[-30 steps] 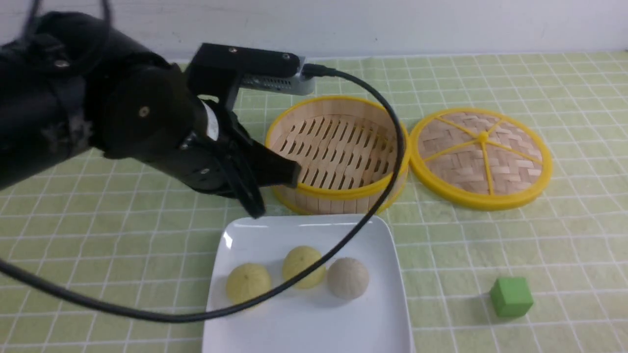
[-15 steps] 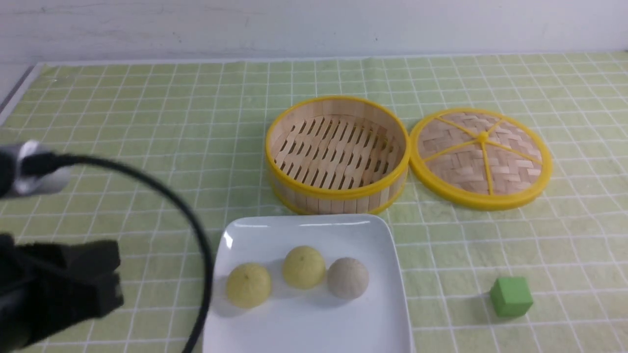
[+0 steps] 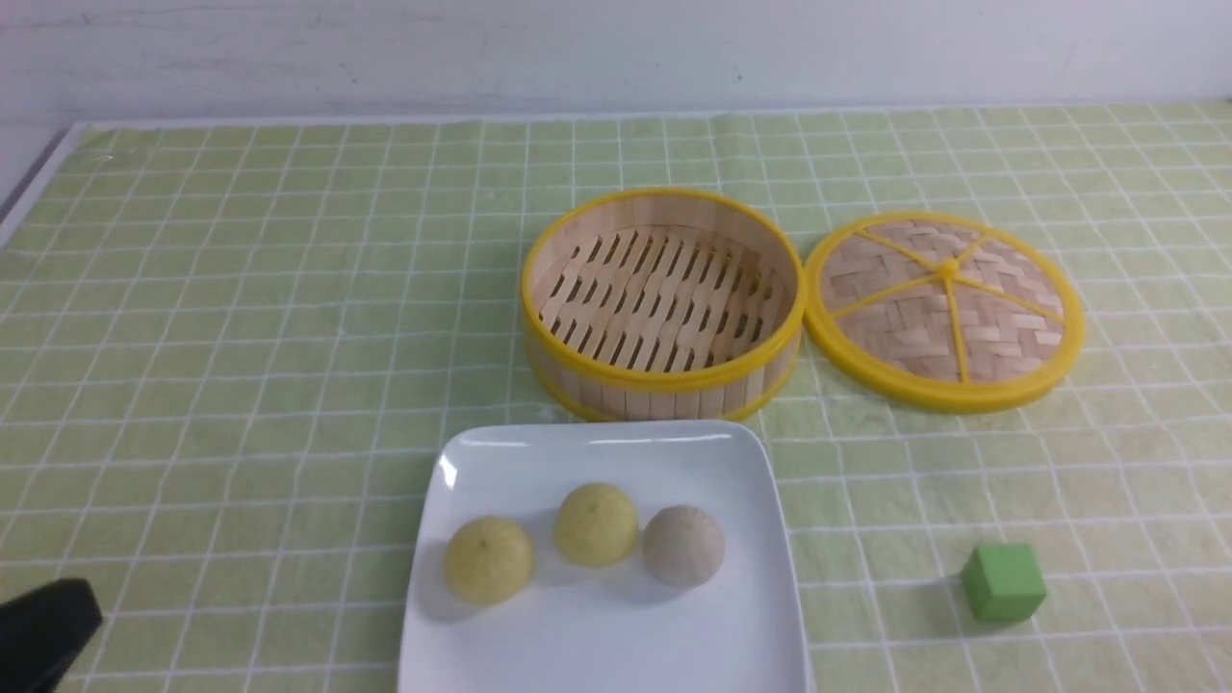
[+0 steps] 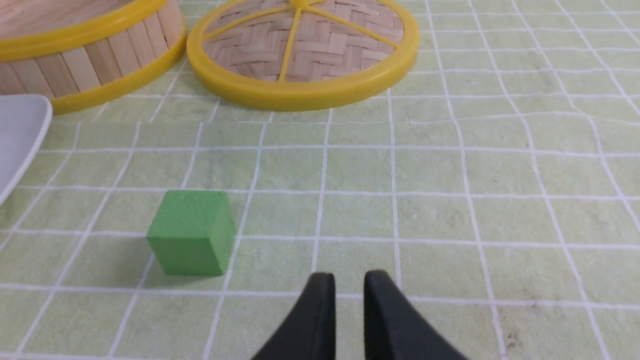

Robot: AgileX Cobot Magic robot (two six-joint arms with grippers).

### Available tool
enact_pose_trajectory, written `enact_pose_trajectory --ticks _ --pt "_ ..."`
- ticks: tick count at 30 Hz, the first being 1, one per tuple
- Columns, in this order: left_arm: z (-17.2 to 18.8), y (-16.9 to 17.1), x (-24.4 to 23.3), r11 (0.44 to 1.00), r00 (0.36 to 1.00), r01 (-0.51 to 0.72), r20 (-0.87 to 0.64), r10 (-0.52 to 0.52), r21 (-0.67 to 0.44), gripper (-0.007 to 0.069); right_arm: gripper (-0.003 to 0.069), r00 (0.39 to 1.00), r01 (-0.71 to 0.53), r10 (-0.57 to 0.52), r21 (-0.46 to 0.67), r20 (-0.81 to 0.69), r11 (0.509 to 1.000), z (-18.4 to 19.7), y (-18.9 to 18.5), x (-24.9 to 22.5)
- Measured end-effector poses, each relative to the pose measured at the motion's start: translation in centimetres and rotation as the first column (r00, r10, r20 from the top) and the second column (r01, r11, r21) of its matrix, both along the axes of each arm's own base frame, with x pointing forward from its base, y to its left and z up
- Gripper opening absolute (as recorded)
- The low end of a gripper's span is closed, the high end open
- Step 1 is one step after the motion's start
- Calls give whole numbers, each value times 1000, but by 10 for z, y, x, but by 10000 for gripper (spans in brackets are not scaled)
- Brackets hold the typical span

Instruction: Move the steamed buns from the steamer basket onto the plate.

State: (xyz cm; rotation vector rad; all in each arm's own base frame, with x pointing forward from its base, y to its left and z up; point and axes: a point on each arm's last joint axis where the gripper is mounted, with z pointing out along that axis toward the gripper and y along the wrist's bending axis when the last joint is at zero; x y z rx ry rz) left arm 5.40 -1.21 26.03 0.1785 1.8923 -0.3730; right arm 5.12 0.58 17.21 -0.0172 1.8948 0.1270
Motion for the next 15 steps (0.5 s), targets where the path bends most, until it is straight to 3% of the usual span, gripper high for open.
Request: enact_pose_trajectory --ticks 4,12,15 --pt "-14 -8 2 999 999 31 34 -32 22 19 120 1000 0 0 0 0 1000 0 0 0" --pt "-54 9 8 955 956 -293 42 291 48 23 131 1000 0 0 0 0 1000 0 0 0" --pt "-68 14 3 935 937 -348 56 344 72 27 132 1000 0 0 0 0 1000 0 0 0"
